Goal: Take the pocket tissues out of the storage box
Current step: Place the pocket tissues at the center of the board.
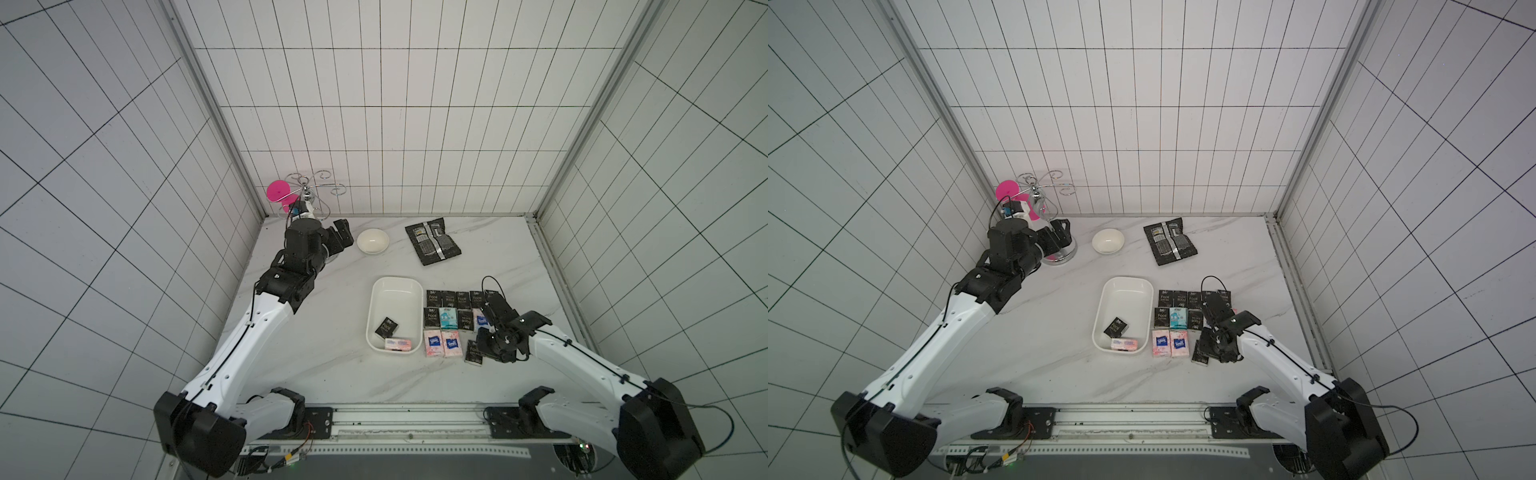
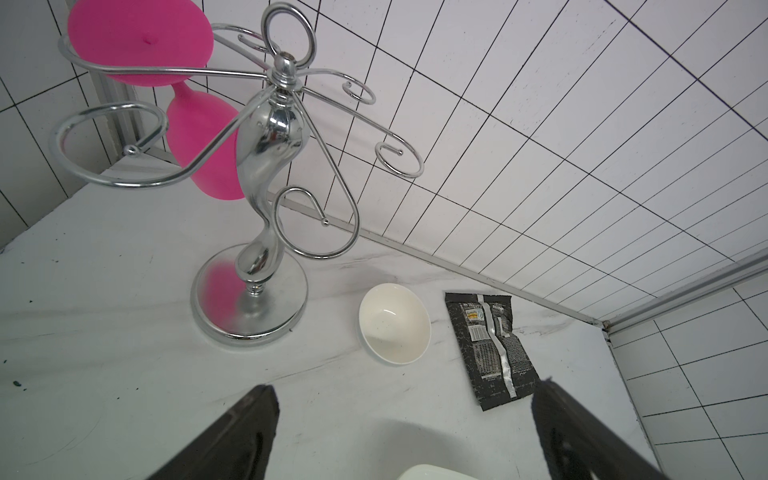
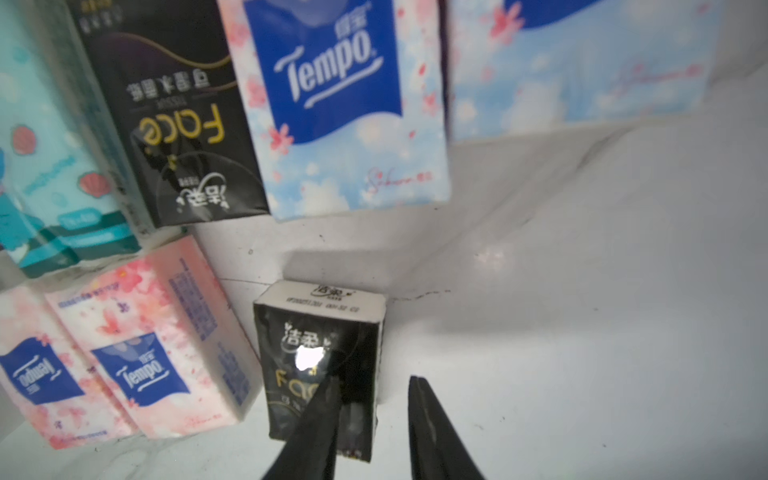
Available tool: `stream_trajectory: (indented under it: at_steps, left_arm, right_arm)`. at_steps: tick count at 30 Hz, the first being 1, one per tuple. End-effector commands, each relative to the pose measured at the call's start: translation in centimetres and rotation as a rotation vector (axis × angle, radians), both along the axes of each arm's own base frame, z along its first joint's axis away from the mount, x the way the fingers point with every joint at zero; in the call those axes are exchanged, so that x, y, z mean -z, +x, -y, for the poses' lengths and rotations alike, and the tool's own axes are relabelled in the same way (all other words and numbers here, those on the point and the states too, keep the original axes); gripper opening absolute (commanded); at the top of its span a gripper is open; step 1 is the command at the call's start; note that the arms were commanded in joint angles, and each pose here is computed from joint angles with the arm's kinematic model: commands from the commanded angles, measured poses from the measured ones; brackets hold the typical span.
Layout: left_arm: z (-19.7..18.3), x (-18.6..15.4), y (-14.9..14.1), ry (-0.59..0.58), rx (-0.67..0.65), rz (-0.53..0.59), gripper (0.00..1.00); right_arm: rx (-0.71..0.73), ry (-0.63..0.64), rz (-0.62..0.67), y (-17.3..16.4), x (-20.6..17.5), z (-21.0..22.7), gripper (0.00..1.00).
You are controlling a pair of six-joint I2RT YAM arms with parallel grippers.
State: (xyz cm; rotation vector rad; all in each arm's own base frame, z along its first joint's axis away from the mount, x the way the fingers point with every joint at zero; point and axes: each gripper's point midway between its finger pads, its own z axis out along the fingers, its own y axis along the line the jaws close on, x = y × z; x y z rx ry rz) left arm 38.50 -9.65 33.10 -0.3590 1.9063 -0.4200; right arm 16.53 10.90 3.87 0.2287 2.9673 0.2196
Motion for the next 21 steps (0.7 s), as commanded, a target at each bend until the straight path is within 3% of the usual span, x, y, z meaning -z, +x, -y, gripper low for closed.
stream_trajectory:
  at_steps: [1, 5, 21]
  left_arm:
    - [-0.2, -0.4, 0.0, 0.012, -0.007, 0.005, 0.99]
    - [-0.2, -0.5, 0.0, 0.009, -0.008, 0.008, 0.98]
    - [-0.3, -0.2, 0.0, 0.015, -0.011, 0.002, 0.99]
  right_arm:
    - [0.017, 0.031, -0.024, -0.5, 0.8, -0.2, 0.27]
    - [0.023, 0.037, -0.046, -0.9, 1.2, -0.3, 0.21]
    - [-0.071, 0.012, 0.022, 1.7, 1.0, -0.6, 0.18]
